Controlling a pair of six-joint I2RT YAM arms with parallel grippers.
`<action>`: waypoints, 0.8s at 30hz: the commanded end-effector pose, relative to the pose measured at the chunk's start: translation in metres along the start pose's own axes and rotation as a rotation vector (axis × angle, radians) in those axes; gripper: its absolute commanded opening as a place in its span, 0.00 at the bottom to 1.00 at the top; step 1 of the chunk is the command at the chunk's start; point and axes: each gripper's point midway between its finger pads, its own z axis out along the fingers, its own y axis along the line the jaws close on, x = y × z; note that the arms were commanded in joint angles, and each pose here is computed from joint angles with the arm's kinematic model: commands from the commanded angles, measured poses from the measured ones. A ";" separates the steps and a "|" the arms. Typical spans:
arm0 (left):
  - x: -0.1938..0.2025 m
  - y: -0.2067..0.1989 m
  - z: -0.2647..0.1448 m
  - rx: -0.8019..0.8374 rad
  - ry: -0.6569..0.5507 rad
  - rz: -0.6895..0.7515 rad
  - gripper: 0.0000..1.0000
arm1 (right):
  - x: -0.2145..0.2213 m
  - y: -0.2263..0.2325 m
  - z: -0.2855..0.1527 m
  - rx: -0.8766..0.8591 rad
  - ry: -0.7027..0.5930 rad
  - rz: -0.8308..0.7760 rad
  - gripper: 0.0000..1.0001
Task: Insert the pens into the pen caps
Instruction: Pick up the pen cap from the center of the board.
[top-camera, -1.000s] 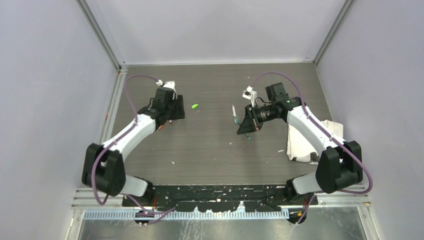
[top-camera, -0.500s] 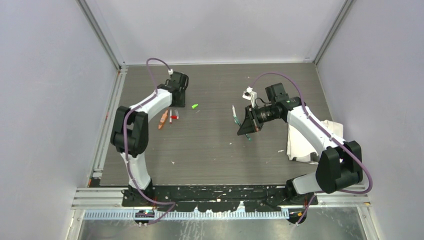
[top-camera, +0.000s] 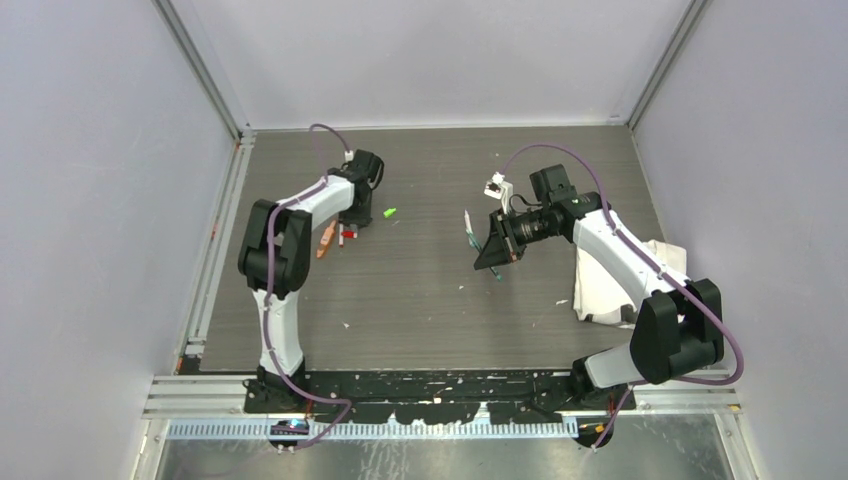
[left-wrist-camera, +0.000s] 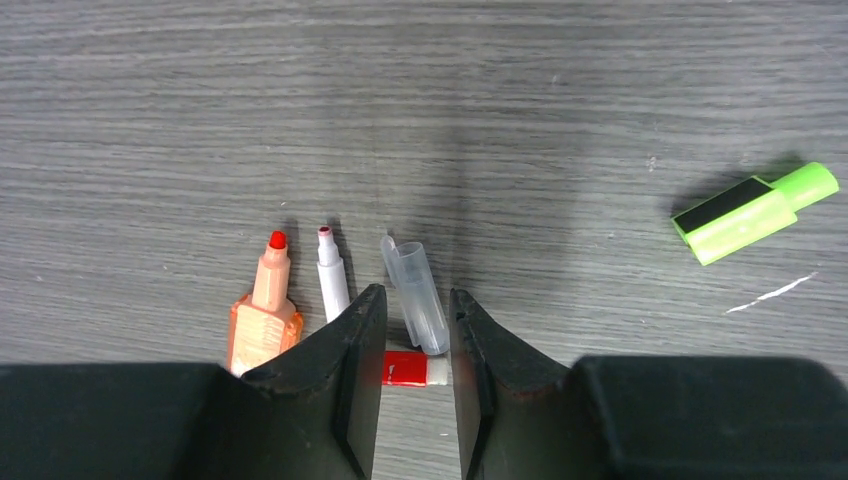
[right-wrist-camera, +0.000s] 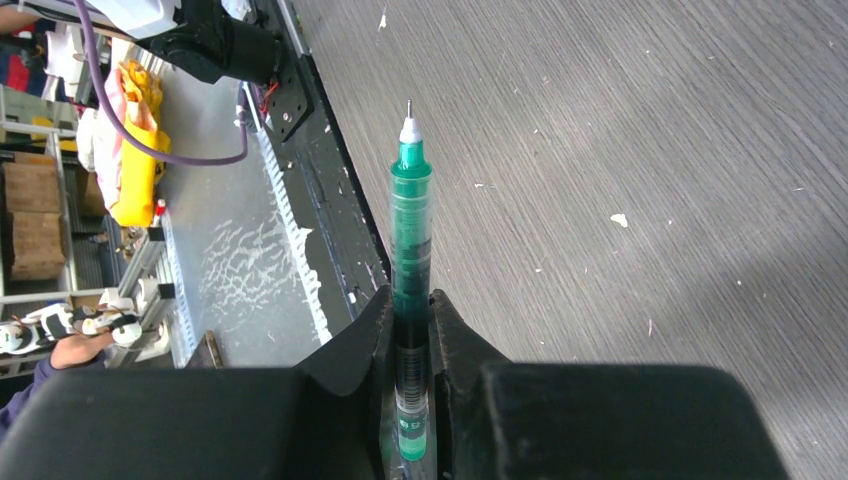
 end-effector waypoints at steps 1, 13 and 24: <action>-0.006 0.000 0.000 0.006 0.007 0.006 0.30 | -0.012 0.005 -0.003 -0.014 -0.020 -0.044 0.01; 0.022 -0.013 0.015 0.093 0.129 -0.020 0.17 | -0.013 0.008 -0.004 -0.020 -0.021 -0.049 0.01; 0.018 -0.026 0.001 0.230 0.105 -0.032 0.17 | -0.014 0.009 -0.004 -0.025 -0.023 -0.053 0.01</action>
